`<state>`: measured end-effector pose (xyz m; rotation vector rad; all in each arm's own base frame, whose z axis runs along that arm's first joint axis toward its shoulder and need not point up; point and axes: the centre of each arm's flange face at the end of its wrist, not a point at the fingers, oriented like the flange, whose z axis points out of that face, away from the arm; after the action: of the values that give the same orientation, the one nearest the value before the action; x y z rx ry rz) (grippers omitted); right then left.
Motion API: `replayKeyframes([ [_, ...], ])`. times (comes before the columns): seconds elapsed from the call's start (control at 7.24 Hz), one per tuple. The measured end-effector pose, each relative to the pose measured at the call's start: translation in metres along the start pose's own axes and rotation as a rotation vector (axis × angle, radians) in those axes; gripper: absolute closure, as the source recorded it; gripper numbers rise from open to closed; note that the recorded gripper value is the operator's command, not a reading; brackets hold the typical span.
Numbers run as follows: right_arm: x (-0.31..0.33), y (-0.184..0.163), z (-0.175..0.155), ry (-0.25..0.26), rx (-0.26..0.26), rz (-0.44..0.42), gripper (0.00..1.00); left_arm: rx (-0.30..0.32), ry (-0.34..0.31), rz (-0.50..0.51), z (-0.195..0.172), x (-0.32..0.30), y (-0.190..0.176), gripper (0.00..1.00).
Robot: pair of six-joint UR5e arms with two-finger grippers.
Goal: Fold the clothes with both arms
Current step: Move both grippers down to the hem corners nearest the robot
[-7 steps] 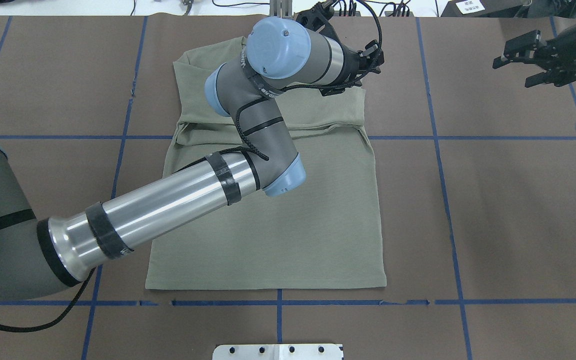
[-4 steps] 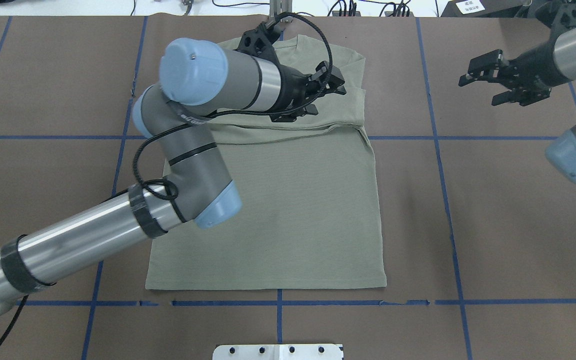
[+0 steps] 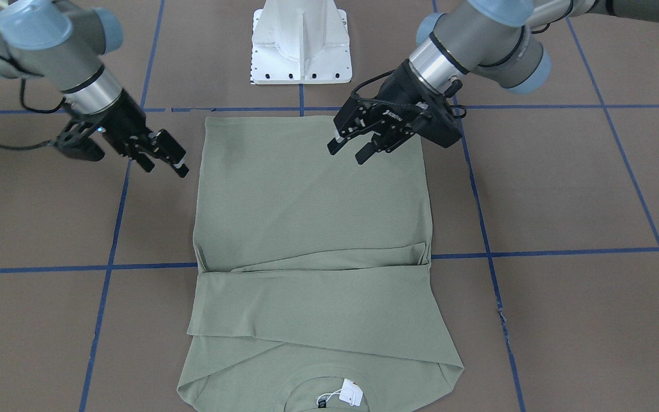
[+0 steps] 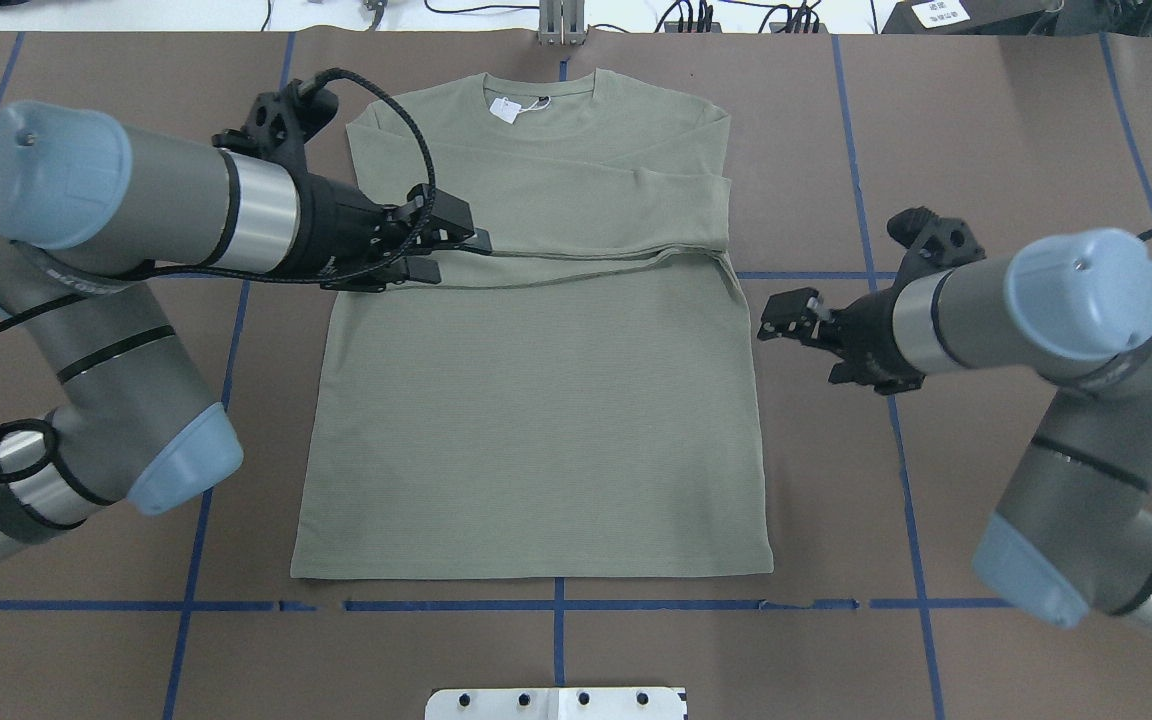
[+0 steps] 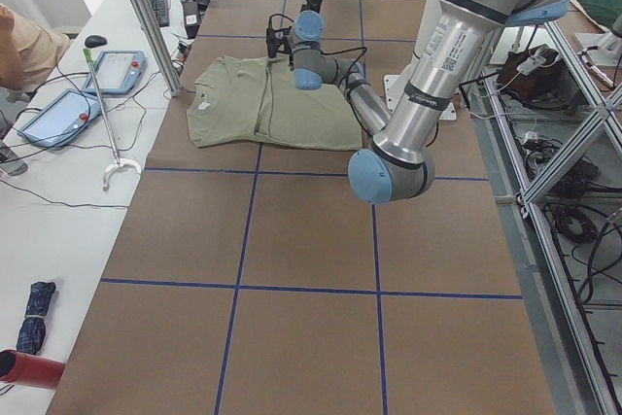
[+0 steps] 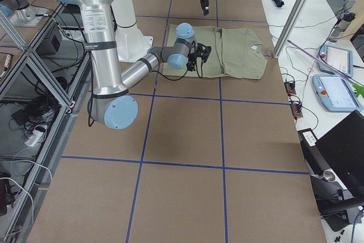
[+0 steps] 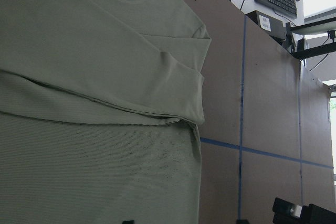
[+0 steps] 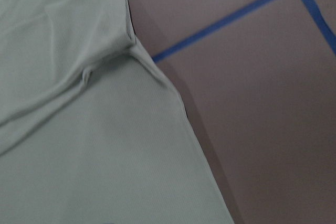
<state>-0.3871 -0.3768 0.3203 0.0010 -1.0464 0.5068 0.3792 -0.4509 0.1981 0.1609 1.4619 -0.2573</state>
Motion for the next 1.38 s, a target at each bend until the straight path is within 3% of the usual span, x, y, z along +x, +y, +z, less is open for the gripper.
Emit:
replayKeyframes([
  [0.14,-0.003,0.061,0.005,0.076,0.028,0.027,0.04,-0.004,-0.035,0.009,-0.016,-0.025,0.006,0.28],
  [0.28,0.001,0.115,0.013,0.112,0.061,0.069,0.04,-0.017,-0.066,0.010,-0.025,-0.047,0.012,0.28],
  [0.55,0.038,0.175,0.032,0.160,0.116,0.099,0.08,-0.059,-0.094,0.009,-0.028,-0.066,0.018,0.28],
  [0.83,0.059,0.195,0.043,0.180,0.150,0.095,0.11,-0.072,-0.110,0.002,-0.027,-0.076,0.019,0.27],
  [1.38,0.060,0.202,0.055,0.186,0.160,0.093,0.12,-0.068,-0.117,-0.002,-0.025,-0.080,0.020,0.27],
])
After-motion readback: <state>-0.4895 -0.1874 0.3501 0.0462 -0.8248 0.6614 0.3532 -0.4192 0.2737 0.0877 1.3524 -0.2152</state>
